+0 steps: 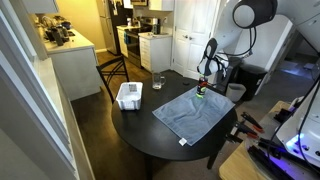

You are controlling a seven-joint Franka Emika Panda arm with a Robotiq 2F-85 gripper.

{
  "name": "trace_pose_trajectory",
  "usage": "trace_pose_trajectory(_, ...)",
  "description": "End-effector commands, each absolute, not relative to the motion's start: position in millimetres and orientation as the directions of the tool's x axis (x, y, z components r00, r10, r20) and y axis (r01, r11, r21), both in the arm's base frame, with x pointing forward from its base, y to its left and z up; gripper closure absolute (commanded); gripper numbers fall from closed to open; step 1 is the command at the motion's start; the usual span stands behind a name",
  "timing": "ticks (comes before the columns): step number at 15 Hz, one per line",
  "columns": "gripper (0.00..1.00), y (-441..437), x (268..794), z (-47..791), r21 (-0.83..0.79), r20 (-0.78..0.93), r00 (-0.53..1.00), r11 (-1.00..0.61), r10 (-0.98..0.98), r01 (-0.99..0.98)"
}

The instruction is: Put the tennis ball inside the canister

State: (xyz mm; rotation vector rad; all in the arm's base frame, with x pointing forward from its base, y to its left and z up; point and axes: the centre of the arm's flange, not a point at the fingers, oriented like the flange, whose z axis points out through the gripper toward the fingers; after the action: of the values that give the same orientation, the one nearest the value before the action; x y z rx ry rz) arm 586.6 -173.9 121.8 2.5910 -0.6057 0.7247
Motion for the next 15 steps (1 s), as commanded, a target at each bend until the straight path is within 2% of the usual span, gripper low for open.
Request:
trace_pose_trajectory(1, 0.05, -178.8, 593.8, 116.4, 0.251, 0.528, 0.797, -0.842, -0.293, -0.477)
trace_pose_trajectory(3, 0.00, -179.2, 594.2, 114.6, 0.254, 0.523, 0.801, -0.843, -0.292, -0.474)
trace_pose_trajectory(15, 0.00, -176.7, 588.8, 105.0, 0.256, 0.523, 0.799, -0.840, -0.296, -0.479)
